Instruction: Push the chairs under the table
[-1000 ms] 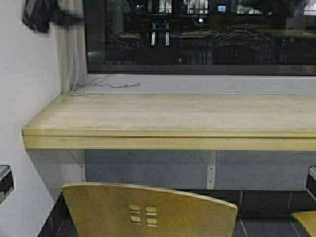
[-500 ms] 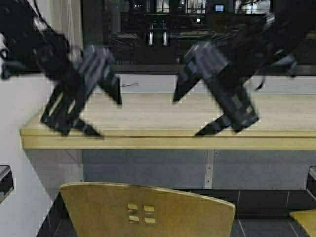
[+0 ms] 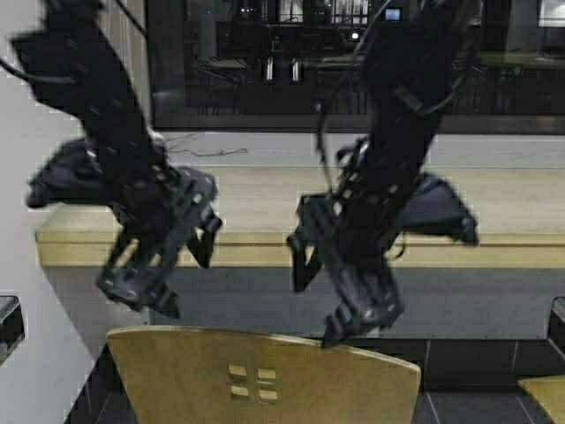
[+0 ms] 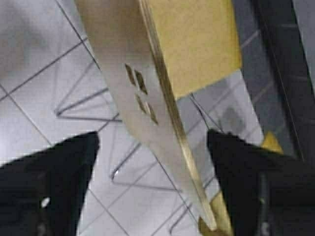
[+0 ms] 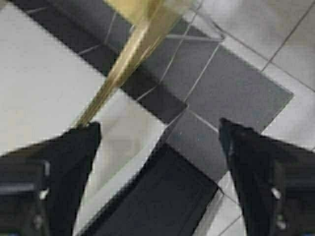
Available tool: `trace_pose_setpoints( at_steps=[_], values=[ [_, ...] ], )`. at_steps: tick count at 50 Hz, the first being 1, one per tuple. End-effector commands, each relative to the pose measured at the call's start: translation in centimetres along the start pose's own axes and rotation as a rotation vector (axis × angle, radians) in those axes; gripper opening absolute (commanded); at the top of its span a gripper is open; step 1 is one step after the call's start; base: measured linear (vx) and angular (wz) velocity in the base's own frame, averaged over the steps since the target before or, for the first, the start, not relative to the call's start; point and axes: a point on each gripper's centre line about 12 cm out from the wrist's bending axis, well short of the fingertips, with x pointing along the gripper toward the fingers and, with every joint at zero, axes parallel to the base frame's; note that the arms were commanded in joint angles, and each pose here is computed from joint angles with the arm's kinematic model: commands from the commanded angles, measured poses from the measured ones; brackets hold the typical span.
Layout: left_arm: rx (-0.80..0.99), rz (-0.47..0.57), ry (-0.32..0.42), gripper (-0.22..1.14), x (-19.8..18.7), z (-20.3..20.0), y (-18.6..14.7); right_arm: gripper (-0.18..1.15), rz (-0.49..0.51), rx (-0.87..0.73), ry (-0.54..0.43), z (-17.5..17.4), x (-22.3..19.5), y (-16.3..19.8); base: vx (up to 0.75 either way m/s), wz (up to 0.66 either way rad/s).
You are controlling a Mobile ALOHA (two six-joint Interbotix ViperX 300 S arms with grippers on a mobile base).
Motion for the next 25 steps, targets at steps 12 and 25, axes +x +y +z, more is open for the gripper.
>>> trace_pose_setpoints(
  at_steps=[12, 25],
  values=[
    [-0.052, 0.054, -0.064, 0.98, 6.6, 0.4, -1.3, 1.03, 0.005, 0.083, -0.046, 1.1, 4.9, 2.4, 0.00, 0.00],
    [-0.082, 0.085, -0.038, 0.98, 10.8, -0.6, -2.3, 1.03, -0.027, 0.113, -0.060, 1.3, 8.1, 2.4, 0.00, 0.00]
  ],
)
